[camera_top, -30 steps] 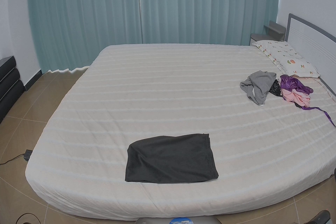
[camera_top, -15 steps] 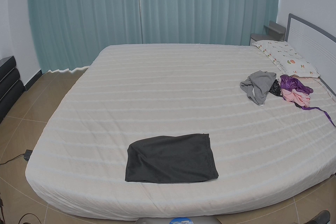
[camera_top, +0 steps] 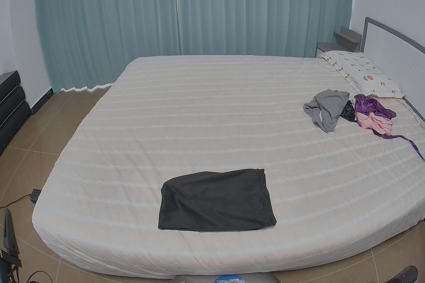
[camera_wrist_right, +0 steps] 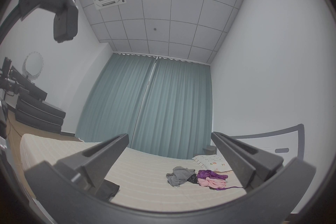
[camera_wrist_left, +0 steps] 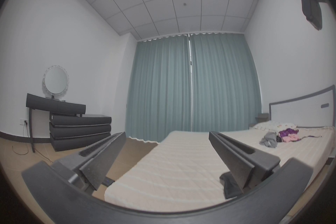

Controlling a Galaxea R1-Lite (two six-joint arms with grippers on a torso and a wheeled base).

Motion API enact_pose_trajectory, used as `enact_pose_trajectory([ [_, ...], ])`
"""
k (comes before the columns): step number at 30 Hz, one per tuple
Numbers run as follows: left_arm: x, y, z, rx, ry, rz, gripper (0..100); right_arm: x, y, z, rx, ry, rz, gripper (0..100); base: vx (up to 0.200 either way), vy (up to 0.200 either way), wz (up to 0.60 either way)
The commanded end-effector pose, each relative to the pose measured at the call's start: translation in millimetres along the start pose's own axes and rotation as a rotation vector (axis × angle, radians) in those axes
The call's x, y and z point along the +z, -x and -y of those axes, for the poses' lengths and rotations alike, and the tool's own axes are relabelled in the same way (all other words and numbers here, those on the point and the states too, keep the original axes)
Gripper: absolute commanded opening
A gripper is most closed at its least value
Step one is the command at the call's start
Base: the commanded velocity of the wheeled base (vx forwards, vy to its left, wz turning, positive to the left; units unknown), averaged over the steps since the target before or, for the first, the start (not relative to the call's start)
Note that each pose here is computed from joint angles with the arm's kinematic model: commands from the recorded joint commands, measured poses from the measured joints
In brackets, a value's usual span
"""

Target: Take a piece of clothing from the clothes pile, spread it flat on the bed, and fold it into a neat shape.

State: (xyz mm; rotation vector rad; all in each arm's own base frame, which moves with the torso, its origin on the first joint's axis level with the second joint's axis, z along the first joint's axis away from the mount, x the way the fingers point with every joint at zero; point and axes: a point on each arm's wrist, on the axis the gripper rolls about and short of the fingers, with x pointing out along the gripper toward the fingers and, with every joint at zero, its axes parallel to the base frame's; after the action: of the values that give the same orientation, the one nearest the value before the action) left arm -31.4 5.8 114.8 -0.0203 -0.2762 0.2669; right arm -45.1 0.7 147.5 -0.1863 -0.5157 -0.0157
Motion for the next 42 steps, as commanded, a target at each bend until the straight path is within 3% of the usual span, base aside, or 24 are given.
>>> enact_pose_trajectory([
  [1, -35, 2, 3, -0.108, -0.032, -0.228, 100, -45, 5, -8, 0.042, 0.021, -0.217, 100, 0.000, 0.000, 0.00],
  [5, -34, 1, 4, -0.165, -0.016, -0.219, 100, -64, 12, -12, 0.073, 0.002, -0.410, 100, 0.000, 0.000, 0.00],
  [7, -34, 2, 5, -0.195, -0.009, -0.223, 100, -66, 13, -12, 0.071, -0.043, -0.436, 100, 0.000, 0.000, 0.00],
  [12, -34, 2, 6, -0.260, -0.009, -0.222, 100, -65, 12, -12, 0.052, -0.045, -0.433, 100, 0.000, 0.000, 0.00],
  [13, -34, 2, 7, -0.284, -0.001, -0.226, 100, -66, 12, -11, 0.012, -0.035, -0.440, 100, 0.000, 0.000, 0.00],
  [17, -34, 2, 7, -0.289, 0.010, -0.223, 100, -67, 13, -11, 0.001, -0.067, -0.453, 100, 0.000, 0.000, 0.00],
  [18, -34, 2, 7, -0.287, 0.029, -0.226, 100, -67, 13, -12, -0.003, -0.135, -0.464, 100, 0.000, 0.000, 0.00],
  [20, -34, 2, 7, -0.285, 0.034, -0.228, 100, -73, 16, -13, 0.035, -0.140, -0.520, 100, 0.000, 0.000, 0.00],
  [24, -34, 2, 6, -0.282, -0.007, -0.221, 100, -72, 16, -13, 0.031, -0.142, -0.510, 100, 0.000, 0.000, 0.00],
  [26, -34, 2, 7, -0.326, -0.058, -0.213, 100, -72, 16, -14, 0.046, -0.148, -0.508, 100, 0.000, 0.000, 0.00],
  [27, -34, 2, 8, -0.348, -0.056, -0.215, 100, -72, 16, -14, 0.047, -0.150, -0.508, 100, 0.000, 0.000, 0.00],
  [29, -34, 4, 10, -0.476, 0.001, -0.235, 100, -72, 16, -14, 0.048, -0.158, -0.508, 100, 0.000, 0.000, 0.00],
  [30, -34, 4, 10, -0.476, 0.001, -0.235, 100, -72, 16, -14, 0.048, -0.158, -0.508, 100, 0.000, 0.000, 0.00],
  [32, -34, 4, 8, -0.379, -0.008, -0.240, 100, -72, 16, -14, 0.044, -0.160, -0.508, 100, 0.000, 0.000, 0.00],
  [34, -34, 2, 3, -0.120, -0.093, -0.231, 100, -72, 16, -13, 0.038, -0.167, -0.507, 100, 0.000, 0.000, 0.00],
  [35, -35, 2, 1, -0.063, -0.124, -0.231, 100, -72, 16, -13, 0.037, -0.170, -0.507, 100, 0.000, 0.000, 0.00],
  [38, -34, 2, 2, -0.096, -0.091, -0.231, 100, -72, 16, -13, 0.039, -0.161, -0.509, 100, 0.000, 0.000, 0.00],
  [40, -35, 2, 5, -0.211, -0.002, -0.242, 100, -72, 16, -13, 0.038, -0.160, -0.509, 100, 0.000, 0.000, 0.00],
  [41, -35, 2, 5, -0.211, -0.002, -0.242, 100, -72, 16, -13, 0.038, -0.160, -0.509, 100, 0.000, 0.000, 0.00],
  [42, -38, 3, 7, -0.291, 0.035, -0.272, 100, -72, 16, -13, 0.039, -0.161, -0.507, 100, 0.000, 0.000, 0.00],
])
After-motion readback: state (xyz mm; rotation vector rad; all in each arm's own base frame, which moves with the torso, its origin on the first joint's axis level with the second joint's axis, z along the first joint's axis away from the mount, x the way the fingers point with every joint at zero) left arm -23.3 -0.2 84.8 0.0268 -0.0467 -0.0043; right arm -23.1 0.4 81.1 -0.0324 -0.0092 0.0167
